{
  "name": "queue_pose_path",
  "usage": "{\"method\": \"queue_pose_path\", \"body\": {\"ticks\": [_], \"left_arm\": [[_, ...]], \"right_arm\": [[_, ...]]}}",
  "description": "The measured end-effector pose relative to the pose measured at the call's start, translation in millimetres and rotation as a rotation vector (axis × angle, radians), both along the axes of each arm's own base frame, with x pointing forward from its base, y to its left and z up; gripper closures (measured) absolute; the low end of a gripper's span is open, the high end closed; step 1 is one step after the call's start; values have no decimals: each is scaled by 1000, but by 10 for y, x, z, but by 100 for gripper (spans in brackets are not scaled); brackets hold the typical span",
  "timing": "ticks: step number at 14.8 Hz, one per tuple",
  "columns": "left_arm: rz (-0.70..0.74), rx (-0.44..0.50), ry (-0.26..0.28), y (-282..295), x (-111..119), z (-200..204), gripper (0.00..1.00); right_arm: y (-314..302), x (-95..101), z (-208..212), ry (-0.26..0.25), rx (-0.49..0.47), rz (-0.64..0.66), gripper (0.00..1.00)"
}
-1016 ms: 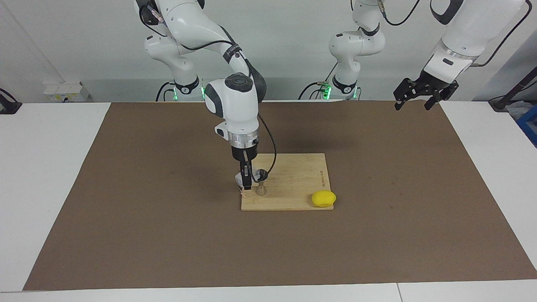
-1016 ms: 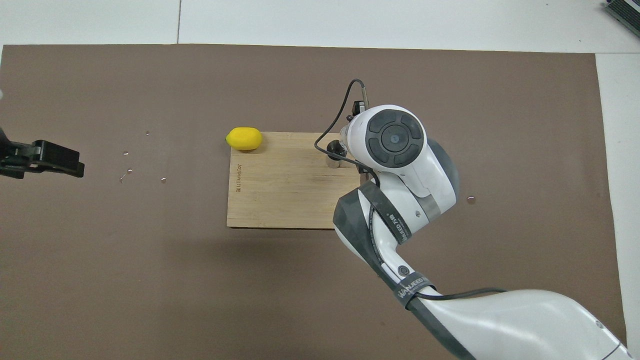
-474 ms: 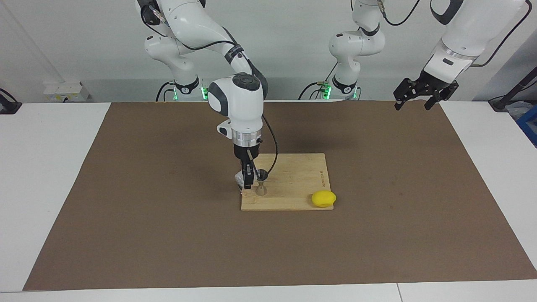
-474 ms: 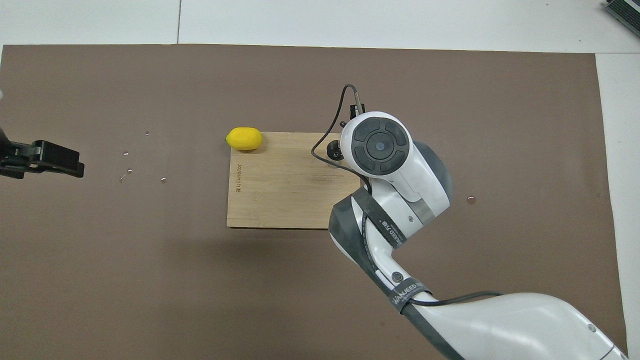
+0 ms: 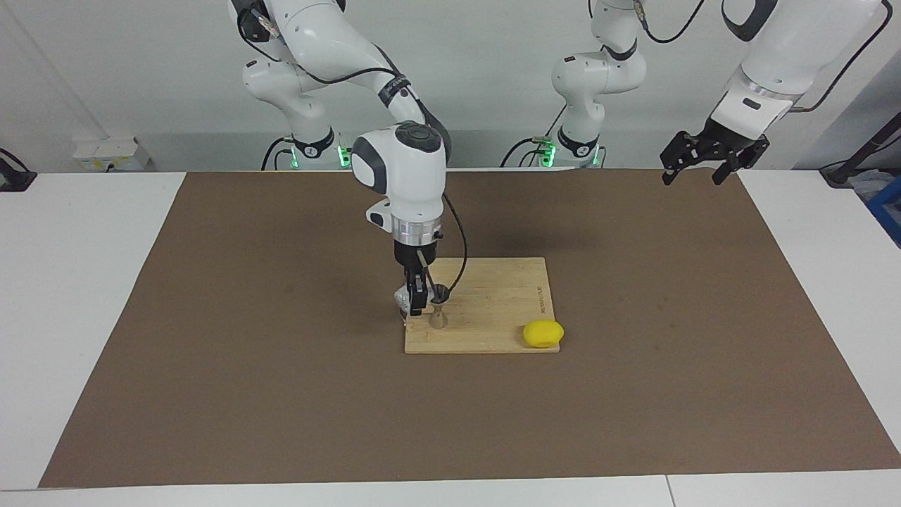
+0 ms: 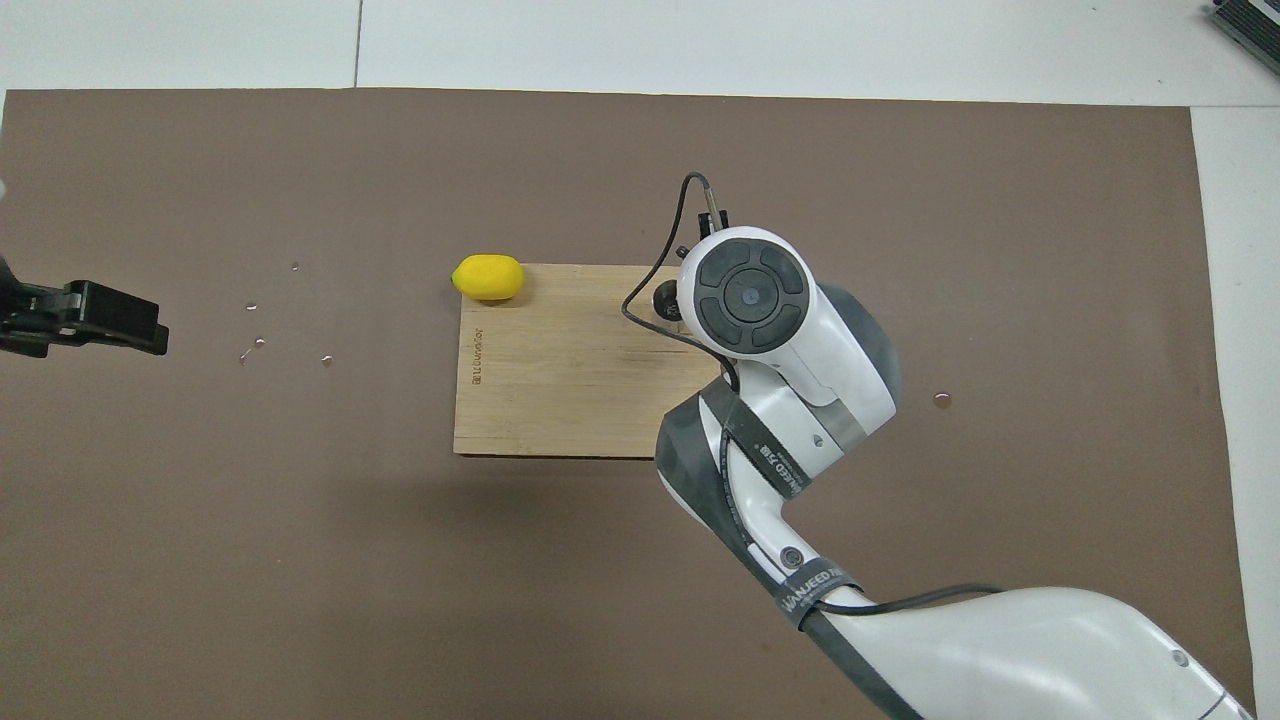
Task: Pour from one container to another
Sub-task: 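Tilt the clear glass with the right gripper over the dark cup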
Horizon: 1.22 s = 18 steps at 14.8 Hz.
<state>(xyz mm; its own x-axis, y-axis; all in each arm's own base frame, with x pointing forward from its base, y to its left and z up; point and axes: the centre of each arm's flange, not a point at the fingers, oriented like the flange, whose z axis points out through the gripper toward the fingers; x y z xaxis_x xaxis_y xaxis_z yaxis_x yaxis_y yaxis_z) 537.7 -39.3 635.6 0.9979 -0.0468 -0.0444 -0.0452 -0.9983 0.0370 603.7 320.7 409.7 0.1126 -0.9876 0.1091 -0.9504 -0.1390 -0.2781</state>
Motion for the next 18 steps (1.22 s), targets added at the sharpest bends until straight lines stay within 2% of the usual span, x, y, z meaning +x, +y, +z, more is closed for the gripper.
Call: {"method": "queue_pose_path", "body": {"ticks": [5, 18], "left_arm": [[0, 0, 0, 0, 0, 0, 0], [0, 0, 0, 0, 0, 0, 0]], "right_arm": [[-10, 5, 3, 4, 7, -7, 49], [-308, 150, 86, 108, 234, -192, 49]]}}
